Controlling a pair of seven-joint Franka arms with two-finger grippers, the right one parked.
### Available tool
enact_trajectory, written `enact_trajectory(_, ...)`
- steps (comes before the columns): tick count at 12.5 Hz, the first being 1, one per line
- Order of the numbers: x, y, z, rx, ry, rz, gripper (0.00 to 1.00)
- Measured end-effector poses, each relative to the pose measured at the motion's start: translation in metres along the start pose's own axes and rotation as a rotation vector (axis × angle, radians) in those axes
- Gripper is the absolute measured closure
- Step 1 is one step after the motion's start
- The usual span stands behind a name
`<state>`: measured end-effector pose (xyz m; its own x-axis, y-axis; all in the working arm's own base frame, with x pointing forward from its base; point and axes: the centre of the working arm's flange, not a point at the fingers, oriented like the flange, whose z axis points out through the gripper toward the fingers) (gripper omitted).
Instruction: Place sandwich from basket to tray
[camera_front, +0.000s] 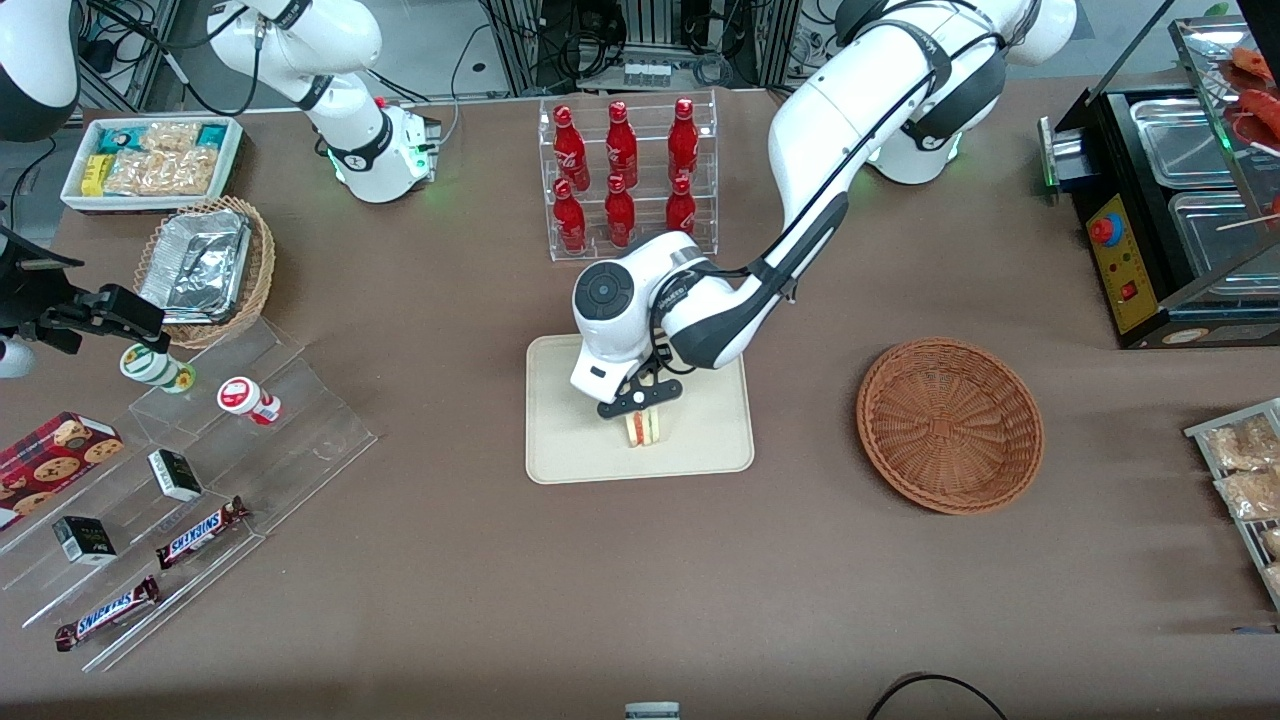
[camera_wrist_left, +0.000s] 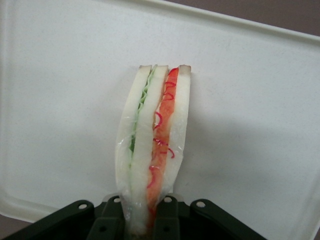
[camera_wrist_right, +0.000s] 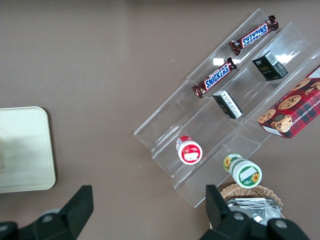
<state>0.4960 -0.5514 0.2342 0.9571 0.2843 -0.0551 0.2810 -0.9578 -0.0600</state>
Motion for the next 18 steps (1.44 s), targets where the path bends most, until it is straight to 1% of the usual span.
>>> enact_trajectory(1,0.000,0.000,0.002,0.001,-0.002,-0.001,0.82)
enact_trajectory(2,0.000,0.000,0.003,0.002,-0.002,-0.001,0.73)
enact_trajectory(5,0.003,0.002,-0.006,-0.014,0.005,-0.006,0.40)
enact_trajectory(8,0.007,0.005,-0.048,-0.044,0.032,-0.012,0.06)
enact_trajectory(9,0.007,0.003,-0.069,-0.050,0.046,-0.014,0.00)
enact_trajectory(12,0.007,-0.008,-0.116,-0.044,0.075,-0.016,0.00)
enact_trajectory(14,0.026,-0.028,-0.139,-0.017,0.080,0.026,0.00)
enact_trajectory(15,0.042,-0.045,-0.154,-0.006,0.054,0.044,0.00)
enact_trajectory(16,0.060,-0.067,-0.169,0.004,0.013,0.046,0.00)
enact_trajectory(17,0.082,-0.093,-0.184,0.012,-0.018,0.060,0.00)
enact_trajectory(18,0.102,-0.119,-0.196,0.013,-0.032,0.097,0.00)
